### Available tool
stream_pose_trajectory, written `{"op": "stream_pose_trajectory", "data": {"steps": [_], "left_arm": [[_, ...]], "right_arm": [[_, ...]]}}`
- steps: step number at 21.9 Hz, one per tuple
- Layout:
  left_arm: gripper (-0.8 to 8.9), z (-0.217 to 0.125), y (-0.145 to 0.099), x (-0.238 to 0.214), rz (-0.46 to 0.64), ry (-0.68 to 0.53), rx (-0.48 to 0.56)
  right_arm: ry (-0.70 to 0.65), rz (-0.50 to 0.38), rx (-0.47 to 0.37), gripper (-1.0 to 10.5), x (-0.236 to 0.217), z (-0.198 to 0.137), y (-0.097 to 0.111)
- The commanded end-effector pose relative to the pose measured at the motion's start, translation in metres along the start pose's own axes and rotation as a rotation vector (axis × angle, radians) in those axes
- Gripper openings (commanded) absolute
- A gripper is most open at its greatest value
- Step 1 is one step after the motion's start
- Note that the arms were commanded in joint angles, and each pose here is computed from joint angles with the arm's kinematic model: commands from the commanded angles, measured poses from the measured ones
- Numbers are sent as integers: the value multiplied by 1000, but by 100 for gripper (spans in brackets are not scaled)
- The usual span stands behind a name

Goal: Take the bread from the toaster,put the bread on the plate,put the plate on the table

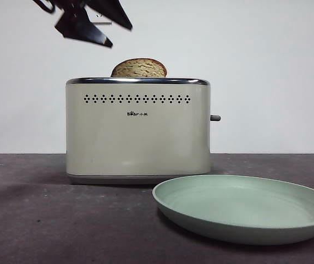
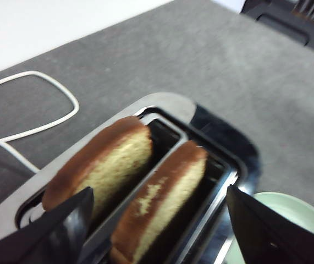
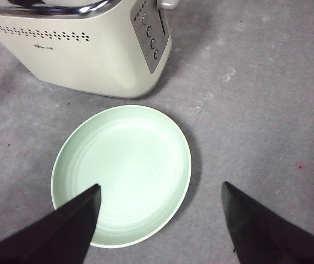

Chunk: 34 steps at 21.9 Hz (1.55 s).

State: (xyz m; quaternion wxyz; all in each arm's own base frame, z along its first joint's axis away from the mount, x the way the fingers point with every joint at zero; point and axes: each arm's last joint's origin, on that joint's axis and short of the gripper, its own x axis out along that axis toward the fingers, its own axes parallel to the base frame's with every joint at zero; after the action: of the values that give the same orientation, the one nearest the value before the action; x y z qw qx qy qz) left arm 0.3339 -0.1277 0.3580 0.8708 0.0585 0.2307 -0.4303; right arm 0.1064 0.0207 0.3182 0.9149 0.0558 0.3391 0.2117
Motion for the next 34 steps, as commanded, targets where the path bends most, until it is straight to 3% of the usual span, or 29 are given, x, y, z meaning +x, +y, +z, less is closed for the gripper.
{"op": "stream_pose_trajectory", "data": {"steps": [1,14,20,25,34], "left_arm": [[394,4,2,12,10,7,60],[386,-11,0,56,4,71,134],[96,-14,-2,57,39,115,124],[2,-14,-2,56,40,111,125],[2,12,-5,43,50,67,147]], "right_arm": [[-15,-1,-3,355,-3,4,1],[3,-6,3,355,2,6,-1],[2,-5,3,355,2,6,-1],[1,-5,2,355,2,6,0],[0,-6,2,355,2,6,-1]]}}
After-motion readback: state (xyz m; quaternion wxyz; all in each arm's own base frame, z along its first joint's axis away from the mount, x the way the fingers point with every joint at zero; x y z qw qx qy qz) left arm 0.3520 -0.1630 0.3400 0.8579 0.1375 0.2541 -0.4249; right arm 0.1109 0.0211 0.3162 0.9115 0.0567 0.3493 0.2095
